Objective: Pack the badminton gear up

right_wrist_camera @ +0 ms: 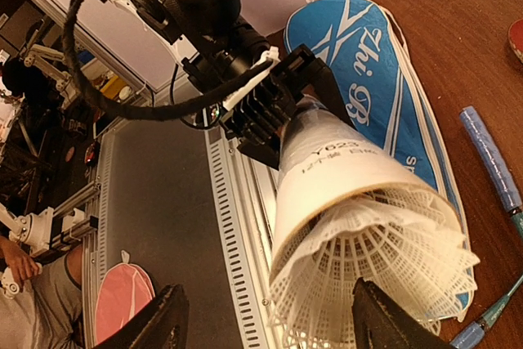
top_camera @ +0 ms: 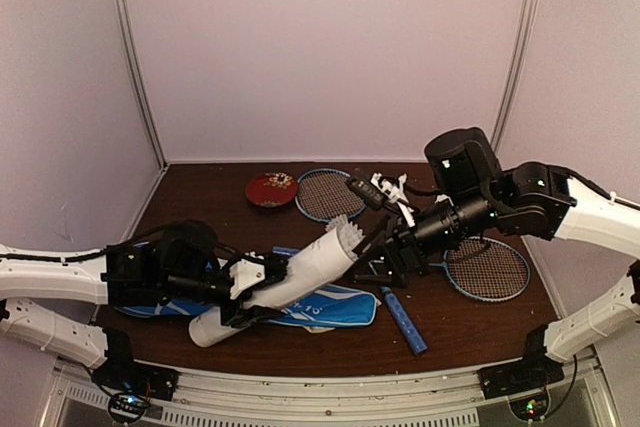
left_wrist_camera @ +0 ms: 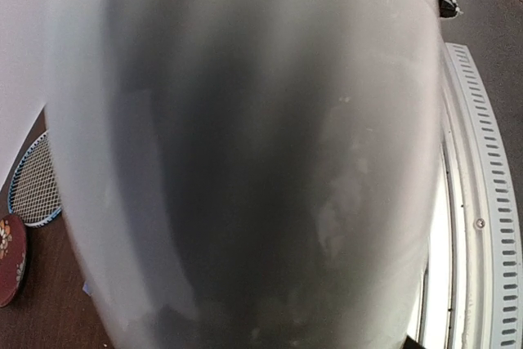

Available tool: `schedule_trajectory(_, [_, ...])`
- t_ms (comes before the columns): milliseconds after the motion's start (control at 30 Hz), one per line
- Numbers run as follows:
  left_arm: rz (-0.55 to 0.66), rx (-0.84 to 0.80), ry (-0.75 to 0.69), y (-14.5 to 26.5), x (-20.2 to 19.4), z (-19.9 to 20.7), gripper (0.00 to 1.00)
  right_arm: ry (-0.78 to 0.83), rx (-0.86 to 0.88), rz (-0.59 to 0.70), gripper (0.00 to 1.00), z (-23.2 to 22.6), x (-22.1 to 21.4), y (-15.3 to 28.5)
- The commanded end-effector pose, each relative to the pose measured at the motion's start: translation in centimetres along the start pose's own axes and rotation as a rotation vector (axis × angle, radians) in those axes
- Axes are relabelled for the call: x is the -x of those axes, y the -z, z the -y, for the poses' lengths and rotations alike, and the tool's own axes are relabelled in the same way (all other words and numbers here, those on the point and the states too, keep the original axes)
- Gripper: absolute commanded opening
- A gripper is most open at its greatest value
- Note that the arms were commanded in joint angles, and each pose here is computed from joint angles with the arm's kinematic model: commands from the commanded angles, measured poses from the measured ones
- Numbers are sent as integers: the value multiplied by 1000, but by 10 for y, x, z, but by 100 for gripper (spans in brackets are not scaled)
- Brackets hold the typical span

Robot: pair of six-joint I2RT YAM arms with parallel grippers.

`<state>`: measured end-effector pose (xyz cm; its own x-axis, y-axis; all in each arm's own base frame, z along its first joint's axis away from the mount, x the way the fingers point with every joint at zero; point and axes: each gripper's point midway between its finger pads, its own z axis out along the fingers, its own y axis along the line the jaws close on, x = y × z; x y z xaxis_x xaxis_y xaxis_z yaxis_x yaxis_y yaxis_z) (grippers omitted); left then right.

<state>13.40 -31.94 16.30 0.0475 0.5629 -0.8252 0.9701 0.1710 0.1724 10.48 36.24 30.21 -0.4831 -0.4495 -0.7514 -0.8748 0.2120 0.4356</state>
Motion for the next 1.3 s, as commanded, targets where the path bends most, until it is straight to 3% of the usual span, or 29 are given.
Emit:
schedule_trajectory(0, [138,32,-3,9,36,-8,46,17,23,-67,72,-4,-10,-13])
schedule_trajectory(300, [150,69,17,12,40,-15,46,61,128,-131,67,-23,-15,-39])
schedule_trajectory(600, [143,78,13,14,38,-16,45,49,179,-112,72,-26,-8,-56])
schedule_trajectory(1267, [118,50,-3,7,32,-11,45,77,45,47,72,-8,21,19])
